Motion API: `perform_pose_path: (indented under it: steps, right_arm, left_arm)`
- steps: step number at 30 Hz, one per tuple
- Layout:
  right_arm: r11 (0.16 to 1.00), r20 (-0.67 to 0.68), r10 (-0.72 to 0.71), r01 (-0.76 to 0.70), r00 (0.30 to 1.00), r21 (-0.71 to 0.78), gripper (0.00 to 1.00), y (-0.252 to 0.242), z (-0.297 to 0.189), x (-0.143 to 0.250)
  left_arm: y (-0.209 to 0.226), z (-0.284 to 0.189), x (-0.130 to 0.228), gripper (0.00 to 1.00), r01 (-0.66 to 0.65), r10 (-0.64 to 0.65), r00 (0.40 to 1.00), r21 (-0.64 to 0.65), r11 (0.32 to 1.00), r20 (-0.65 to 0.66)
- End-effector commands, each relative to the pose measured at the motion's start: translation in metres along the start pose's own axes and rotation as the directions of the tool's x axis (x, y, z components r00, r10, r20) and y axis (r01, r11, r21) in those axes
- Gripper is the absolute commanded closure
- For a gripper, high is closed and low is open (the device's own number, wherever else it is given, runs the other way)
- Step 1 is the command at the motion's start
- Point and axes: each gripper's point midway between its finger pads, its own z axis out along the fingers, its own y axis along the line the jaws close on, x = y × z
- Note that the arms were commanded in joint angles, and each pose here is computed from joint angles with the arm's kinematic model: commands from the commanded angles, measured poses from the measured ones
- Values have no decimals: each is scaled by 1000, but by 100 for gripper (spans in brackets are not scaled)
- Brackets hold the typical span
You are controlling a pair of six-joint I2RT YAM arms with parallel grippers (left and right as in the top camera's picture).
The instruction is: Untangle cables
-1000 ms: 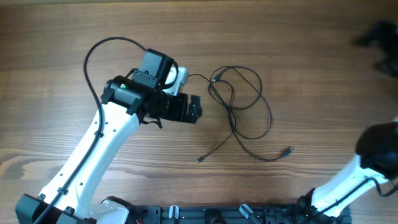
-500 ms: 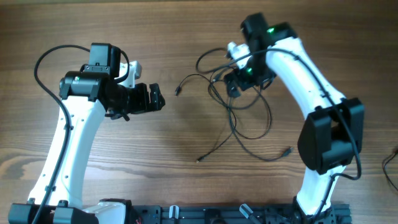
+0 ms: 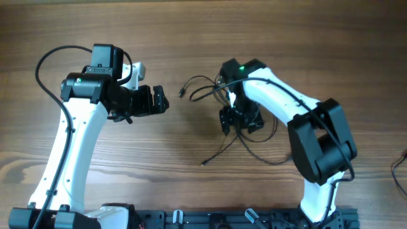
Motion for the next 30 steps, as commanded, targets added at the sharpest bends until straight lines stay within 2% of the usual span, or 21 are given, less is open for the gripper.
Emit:
perform_pose_path:
  steps: [1,2,3,5,7,10,11,12,14,15,17,19,20,21,26,29,30]
  right_arm:
    - [1000,12,23,-23,1000,-20,48,14,8,2]
    - [999,62,-8,11,998,-37,69,21,8,-10]
    - [998,104,-34,39,994,-51,96,25,7,-20]
    - [997,204,-58,69,977,-45,96,28,-3,-44]
    - [999,317,-39,32,948,27,96,16,-46,-70]
    - [999,541,-34,35,840,9,96,11,-175,-98]
    - [998,654,-31,53,756,-15,96,10,-239,-102]
    - [997,774,-12,71,633,-43,96,7,-311,-99]
    - [991,908,39,99,418,-88,96,0,-408,-77]
    - [987,958,66,125,280,-104,96,-3,-459,-55]
    - [974,993,117,201,-35,-107,96,-7,-554,16]
    - [964,968,138,252,-208,-83,96,-7,-595,71]
    - [958,962,122,281,-243,-51,96,-4,-604,92]
    - [957,961,121,287,-250,-46,96,-5,-605,105]
    - [945,974,109,325,-196,-41,96,2,-592,108]
    - [948,975,79,317,-208,-9,96,2,-592,109]
    - [965,975,68,262,-213,-10,96,-8,-592,108]
  left_arm:
    - [-1,0,-1,0,-20,20,1000,11,1000,-1]
    - [-1,0,-1,0,-20,20,1000,11,1000,-1]
    - [-1,0,-1,0,-20,20,1000,11,1000,-1]
    - [-1,0,-1,0,-20,20,1000,11,1000,-1]
    - [-1,0,-1,0,-20,20,1000,11,1000,0]
    - [-1,0,-1,0,-20,20,1000,11,1000,0]
    - [-1,0,-2,0,-21,21,1000,11,1000,0]
    - [-1,0,-2,0,-21,21,1000,11,1000,3]
    - [-1,0,-3,0,-22,22,1000,12,1000,4]
    - [-1,0,-3,0,-23,22,1000,12,1000,6]
    - [-2,0,-5,0,-25,25,1000,13,1000,13]
    - [-2,0,-7,0,-28,27,999,15,1000,21]
    - [-3,0,-8,0,-30,29,999,16,999,25]
    - [-3,0,-8,0,-31,30,999,17,999,28]
    - [-18,-1,-5,0,-35,34,999,100,994,12]
    - [-29,-1,-1,0,-95,95,995,154,983,5]
    - [-32,0,0,0,-103,104,995,156,982,1]
